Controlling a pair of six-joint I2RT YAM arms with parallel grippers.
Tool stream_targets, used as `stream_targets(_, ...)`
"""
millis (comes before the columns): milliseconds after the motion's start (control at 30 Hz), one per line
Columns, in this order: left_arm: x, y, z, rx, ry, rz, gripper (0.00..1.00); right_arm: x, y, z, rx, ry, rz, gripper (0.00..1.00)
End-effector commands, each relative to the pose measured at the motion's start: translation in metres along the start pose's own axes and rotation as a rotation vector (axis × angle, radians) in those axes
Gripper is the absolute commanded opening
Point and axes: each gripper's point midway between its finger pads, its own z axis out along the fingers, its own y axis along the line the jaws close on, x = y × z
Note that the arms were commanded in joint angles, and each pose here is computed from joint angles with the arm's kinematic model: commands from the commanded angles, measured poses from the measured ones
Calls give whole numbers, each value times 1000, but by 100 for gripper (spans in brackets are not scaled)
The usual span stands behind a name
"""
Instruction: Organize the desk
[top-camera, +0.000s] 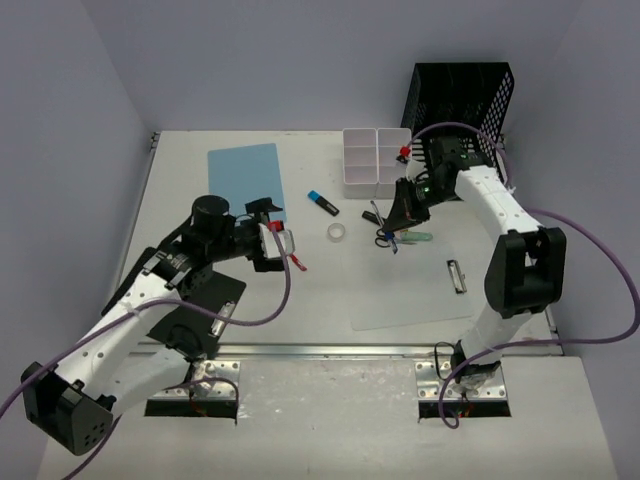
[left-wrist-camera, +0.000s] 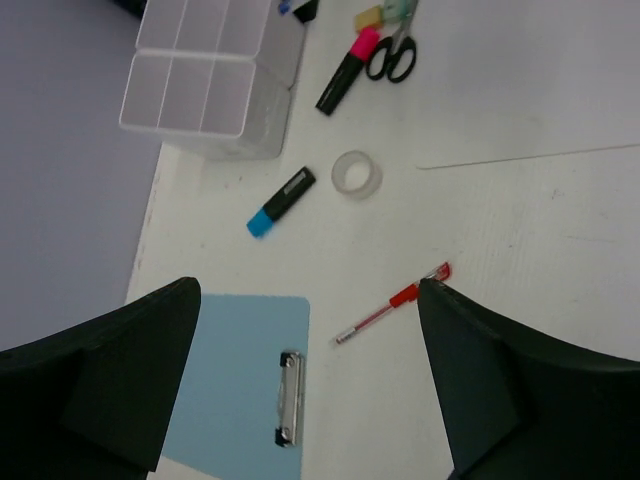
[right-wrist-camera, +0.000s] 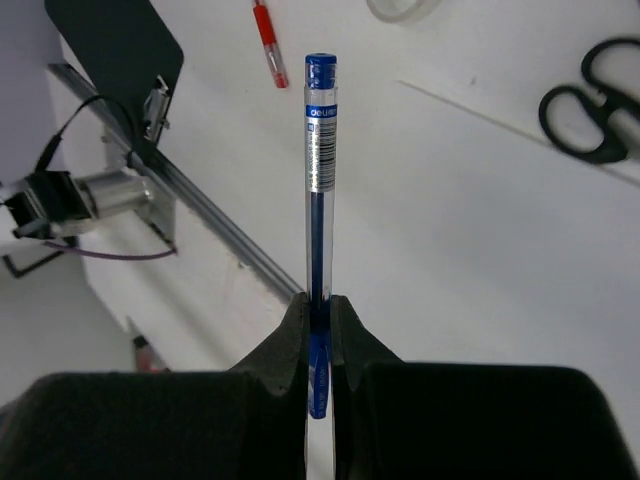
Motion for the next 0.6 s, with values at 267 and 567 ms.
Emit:
stream_targets(267, -95, -103, 46, 452, -333, 633, 84, 38, 37, 13, 24, 28, 614, 1)
stream_targets(567, -115, -156, 88, 566, -414, 744, 70, 69, 71, 22, -201, 53, 782, 1)
